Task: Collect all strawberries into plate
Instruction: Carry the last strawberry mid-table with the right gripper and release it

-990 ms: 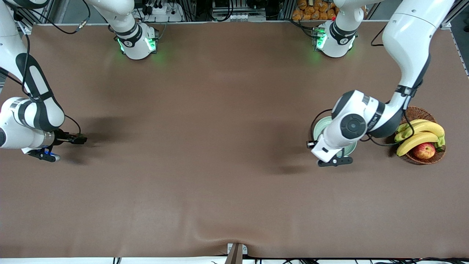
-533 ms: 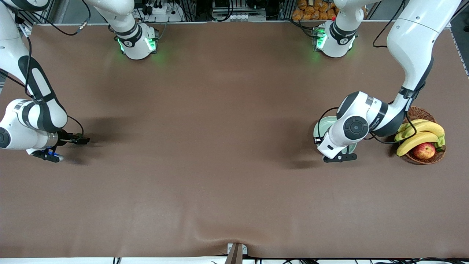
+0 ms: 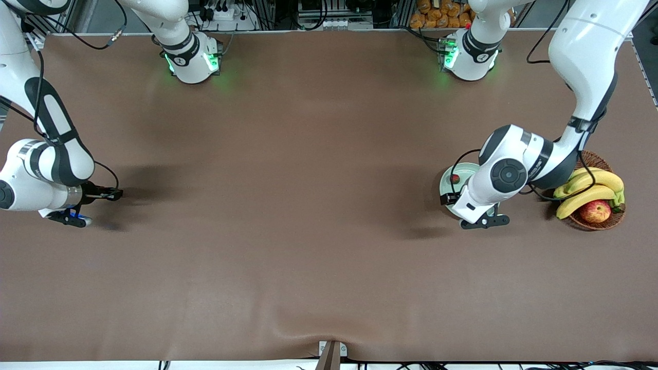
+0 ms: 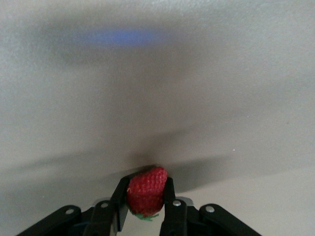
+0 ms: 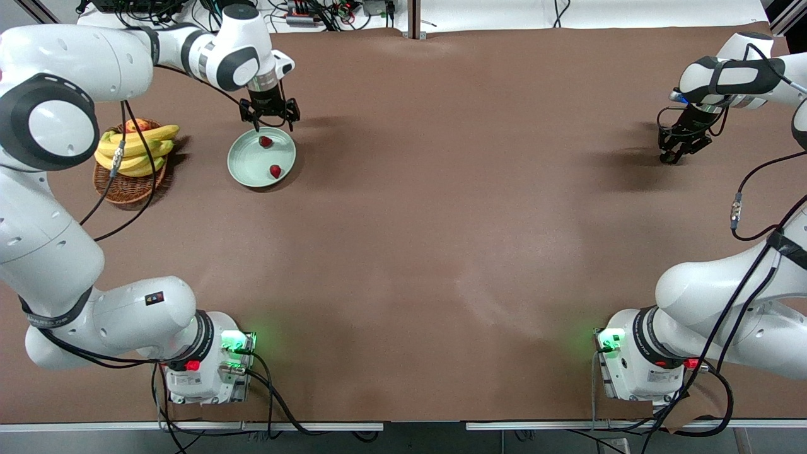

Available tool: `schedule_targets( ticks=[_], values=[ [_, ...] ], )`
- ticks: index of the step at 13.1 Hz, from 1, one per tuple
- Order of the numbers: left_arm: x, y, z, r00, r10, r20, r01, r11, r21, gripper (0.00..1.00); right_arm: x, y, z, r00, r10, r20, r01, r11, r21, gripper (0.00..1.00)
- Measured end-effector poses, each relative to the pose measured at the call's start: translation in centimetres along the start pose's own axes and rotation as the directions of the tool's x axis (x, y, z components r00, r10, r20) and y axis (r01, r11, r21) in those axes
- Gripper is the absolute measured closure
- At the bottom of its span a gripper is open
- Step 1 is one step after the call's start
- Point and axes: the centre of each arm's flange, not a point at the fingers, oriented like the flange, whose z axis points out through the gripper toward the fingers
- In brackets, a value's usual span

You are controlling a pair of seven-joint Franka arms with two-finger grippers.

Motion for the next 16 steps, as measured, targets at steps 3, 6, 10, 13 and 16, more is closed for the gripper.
schedule_targets(
  ticks=[3, 6, 10, 13, 16],
  values=[
    [-0.8, 1.7, -4.4, 0.999, 0.008, -0.038, -0.007, 1.0, 0.013, 0.0, 0.2, -2.2, -1.0, 0.995, -0.103, -0.005, 0.103, 0.995, 0.006, 0.67],
    [-0.9, 2.4, -8.3, 0.999, 0.005, -0.041, -0.004, 1.0, 0.028, 0.0, 0.8, -8.5, -5.2, 0.959, -0.27, -0.081, 0.271, 0.962, 0.007, 0.68],
    [-0.1, 2.4, -12.0, 0.999, -0.035, -0.019, 0.035, 0.999, -0.009, 0.0, -0.4, -21.1, -9.8, 0.877, -0.445, -0.184, 0.463, 0.884, 0.067, 0.68],
    [0.3, 1.8, -13.8, 0.998, -0.054, -0.011, 0.054, 0.998, -0.011, 0.0, -3.1, -32.7, -10.6, 0.779, -0.571, -0.26, 0.602, 0.797, 0.055, 0.68],
    [0.7, 1.5, -15.5, 0.998, -0.062, -0.017, 0.062, 0.998, -0.013, 0.0, -7.7, -45.7, -9.6, 0.655, -0.666, -0.359, 0.715, 0.699, 0.008, 0.68]
  ],
)
